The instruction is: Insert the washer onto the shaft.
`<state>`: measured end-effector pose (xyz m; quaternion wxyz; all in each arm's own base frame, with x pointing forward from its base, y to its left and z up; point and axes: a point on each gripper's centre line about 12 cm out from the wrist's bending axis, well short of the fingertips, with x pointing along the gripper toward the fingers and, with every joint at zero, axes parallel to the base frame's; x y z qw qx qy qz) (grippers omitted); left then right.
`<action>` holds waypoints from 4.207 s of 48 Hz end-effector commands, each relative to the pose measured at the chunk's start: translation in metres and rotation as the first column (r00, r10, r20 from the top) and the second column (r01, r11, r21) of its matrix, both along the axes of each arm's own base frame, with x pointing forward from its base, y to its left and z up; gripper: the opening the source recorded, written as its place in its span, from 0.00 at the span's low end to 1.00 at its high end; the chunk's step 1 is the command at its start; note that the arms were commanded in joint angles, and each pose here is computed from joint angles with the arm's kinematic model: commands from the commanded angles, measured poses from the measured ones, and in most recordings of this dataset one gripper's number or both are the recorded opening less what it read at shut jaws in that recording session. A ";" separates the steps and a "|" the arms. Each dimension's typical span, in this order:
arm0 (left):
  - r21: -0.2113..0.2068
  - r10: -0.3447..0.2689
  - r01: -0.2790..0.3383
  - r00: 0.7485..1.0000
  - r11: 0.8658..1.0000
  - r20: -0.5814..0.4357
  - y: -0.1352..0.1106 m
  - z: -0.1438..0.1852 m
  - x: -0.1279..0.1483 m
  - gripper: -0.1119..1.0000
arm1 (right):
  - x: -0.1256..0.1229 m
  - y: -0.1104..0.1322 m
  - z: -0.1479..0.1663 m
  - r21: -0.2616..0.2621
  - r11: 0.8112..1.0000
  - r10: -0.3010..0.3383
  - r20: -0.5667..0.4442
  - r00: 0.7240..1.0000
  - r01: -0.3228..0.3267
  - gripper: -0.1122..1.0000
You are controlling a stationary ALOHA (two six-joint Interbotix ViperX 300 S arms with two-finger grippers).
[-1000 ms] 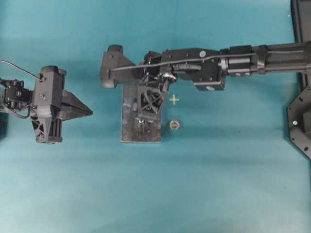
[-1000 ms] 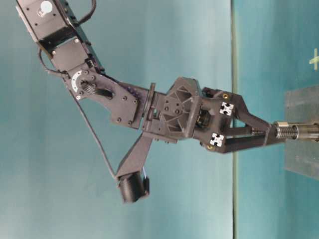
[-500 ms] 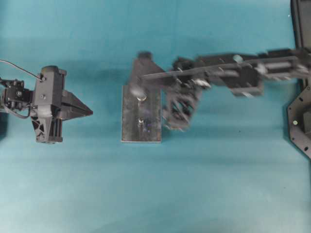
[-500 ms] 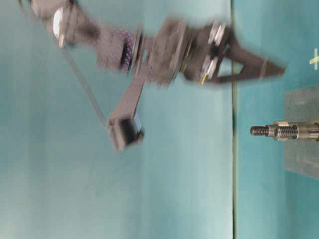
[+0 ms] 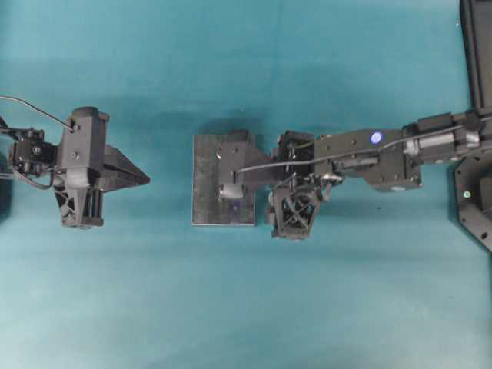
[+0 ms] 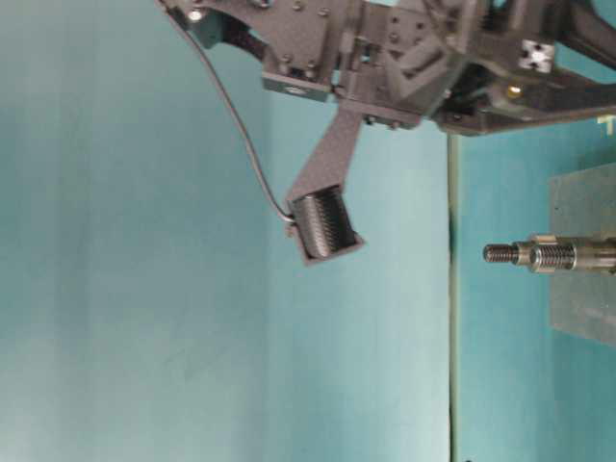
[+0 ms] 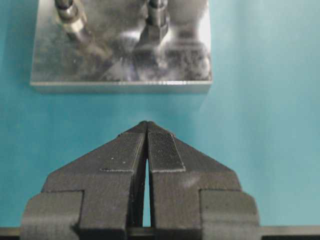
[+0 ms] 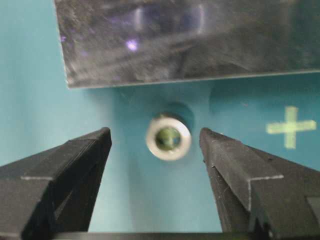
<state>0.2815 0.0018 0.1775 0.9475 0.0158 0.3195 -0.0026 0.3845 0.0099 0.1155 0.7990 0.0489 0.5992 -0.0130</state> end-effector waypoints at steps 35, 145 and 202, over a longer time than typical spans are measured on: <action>0.001 -0.004 0.004 0.999 1.000 0.041 -0.001 0.010 0.008 0.10 | 0.001 -0.002 -0.010 0.002 0.999 -0.036 0.037 0.999 0.036 0.58; 0.001 -0.009 0.009 0.999 1.000 0.035 -0.002 0.006 0.007 0.10 | 0.076 -0.003 0.060 -0.073 0.994 0.084 0.095 0.992 -0.077 0.41; 0.002 -0.010 0.010 0.999 1.000 0.037 -0.002 0.006 0.008 0.10 | 0.082 -0.011 0.044 0.001 1.000 0.016 0.077 0.997 -0.016 0.70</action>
